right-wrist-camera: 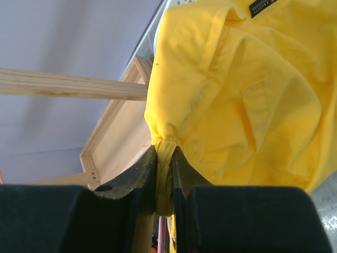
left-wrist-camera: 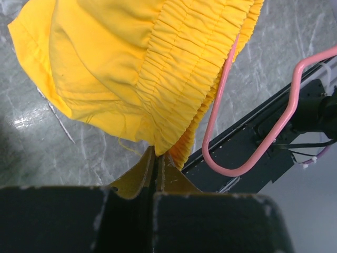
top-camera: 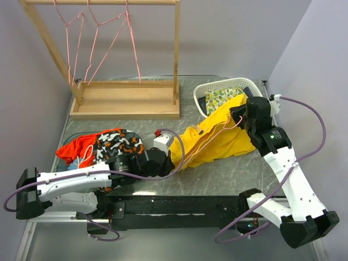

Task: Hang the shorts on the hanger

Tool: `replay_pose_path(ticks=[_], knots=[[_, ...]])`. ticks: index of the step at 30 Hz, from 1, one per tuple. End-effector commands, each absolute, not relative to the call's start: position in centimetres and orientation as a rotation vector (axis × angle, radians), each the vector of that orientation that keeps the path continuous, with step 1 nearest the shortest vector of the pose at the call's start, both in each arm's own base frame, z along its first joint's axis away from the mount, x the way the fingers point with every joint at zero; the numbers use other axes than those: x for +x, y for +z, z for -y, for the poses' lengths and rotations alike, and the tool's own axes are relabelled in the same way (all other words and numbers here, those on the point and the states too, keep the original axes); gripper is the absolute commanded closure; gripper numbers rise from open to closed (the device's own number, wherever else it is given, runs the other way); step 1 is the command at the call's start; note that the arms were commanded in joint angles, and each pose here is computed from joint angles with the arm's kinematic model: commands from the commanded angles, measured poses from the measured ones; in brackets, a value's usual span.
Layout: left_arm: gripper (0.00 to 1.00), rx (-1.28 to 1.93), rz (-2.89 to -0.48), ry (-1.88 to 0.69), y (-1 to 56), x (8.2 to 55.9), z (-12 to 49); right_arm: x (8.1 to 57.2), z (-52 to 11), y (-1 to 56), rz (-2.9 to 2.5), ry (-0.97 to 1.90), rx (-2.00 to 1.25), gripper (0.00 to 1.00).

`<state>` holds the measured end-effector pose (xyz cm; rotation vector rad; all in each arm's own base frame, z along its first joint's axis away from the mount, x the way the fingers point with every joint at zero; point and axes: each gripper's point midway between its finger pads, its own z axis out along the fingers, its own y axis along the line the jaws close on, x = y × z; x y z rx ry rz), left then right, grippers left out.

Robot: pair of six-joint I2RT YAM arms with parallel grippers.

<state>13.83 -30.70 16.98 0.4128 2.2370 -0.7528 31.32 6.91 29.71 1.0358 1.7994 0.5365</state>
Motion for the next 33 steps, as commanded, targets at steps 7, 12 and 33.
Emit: replay_pose_path(ticks=[7,12,33], knots=[[0.99,0.488,-2.317,-0.662,16.7,11.3,28.3,33.2,-2.6,35.0,-1.506,0.466,1.130,1.00],[0.99,0.564,-2.331,-0.635,16.6,9.8,28.7,33.4,-1.9,34.3,-1.494,0.421,1.157,1.00],[0.98,0.572,-2.184,-0.975,27.5,8.1,34.0,32.0,-3.8,31.5,-1.569,0.393,1.162,1.00]])
